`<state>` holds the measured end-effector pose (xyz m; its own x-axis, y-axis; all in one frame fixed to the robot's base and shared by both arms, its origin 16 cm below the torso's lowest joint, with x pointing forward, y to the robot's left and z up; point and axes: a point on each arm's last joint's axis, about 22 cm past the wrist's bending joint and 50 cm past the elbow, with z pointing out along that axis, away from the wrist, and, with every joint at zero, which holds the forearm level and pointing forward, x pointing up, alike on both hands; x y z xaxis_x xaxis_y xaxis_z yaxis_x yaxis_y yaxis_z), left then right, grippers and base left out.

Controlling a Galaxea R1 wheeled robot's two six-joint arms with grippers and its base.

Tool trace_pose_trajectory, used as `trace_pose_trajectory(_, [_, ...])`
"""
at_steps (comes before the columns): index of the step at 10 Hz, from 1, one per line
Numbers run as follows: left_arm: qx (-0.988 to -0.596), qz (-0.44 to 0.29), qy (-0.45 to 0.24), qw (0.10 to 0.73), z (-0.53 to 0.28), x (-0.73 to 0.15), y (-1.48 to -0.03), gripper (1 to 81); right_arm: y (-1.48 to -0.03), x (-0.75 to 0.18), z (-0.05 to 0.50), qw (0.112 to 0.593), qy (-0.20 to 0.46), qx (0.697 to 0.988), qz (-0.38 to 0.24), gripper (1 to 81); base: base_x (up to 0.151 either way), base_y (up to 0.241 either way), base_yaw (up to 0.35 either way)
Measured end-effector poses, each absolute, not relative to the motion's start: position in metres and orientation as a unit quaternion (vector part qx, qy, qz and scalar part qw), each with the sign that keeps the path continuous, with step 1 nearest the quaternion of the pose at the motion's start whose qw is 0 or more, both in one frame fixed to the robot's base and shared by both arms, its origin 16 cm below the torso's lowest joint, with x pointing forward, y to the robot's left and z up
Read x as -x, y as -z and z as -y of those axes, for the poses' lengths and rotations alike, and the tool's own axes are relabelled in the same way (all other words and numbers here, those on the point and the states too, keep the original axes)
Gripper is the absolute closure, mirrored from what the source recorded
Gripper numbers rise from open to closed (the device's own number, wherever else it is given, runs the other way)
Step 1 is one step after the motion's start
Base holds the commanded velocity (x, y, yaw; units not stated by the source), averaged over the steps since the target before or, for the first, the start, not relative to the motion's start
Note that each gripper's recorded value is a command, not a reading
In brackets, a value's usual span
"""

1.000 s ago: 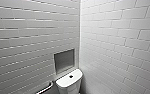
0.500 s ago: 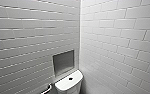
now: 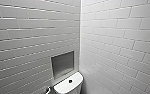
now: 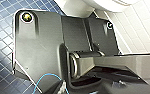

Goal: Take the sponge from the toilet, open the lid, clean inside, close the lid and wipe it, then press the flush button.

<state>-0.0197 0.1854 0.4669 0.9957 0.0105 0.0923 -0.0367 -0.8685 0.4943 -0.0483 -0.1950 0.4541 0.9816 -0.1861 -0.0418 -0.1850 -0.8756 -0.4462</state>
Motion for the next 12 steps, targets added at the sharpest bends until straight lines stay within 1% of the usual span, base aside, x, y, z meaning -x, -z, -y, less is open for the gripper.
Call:
trace_pose_trajectory(4, [-0.966,0.007,-0.046,0.256,-0.186,0.020,-0.467,1.0,-0.453,0.048,0.196,0.228,0.002,0.969,-0.096,81.1,0.078,0.000,0.000])
trace_pose_trajectory(7, [-0.965,0.007,-0.048,0.257,-0.184,0.016,-0.467,1.0,-0.452,0.043,0.195,0.227,0.005,0.969,-0.096,81.1,0.000,0.000,0.000])
trace_pose_trajectory(10, [-0.965,0.006,-0.042,0.258,-0.187,0.024,-0.469,1.0,-0.454,0.047,0.208,0.223,0.002,0.970,-0.096,81.1,0.000,0.000,0.000])
trace_pose_trajectory(12, [-0.963,0.008,-0.046,0.265,-0.192,0.016,-0.477,1.0,-0.468,0.039,0.209,0.243,0.005,0.965,-0.095,81.1,0.000,0.000,0.000])
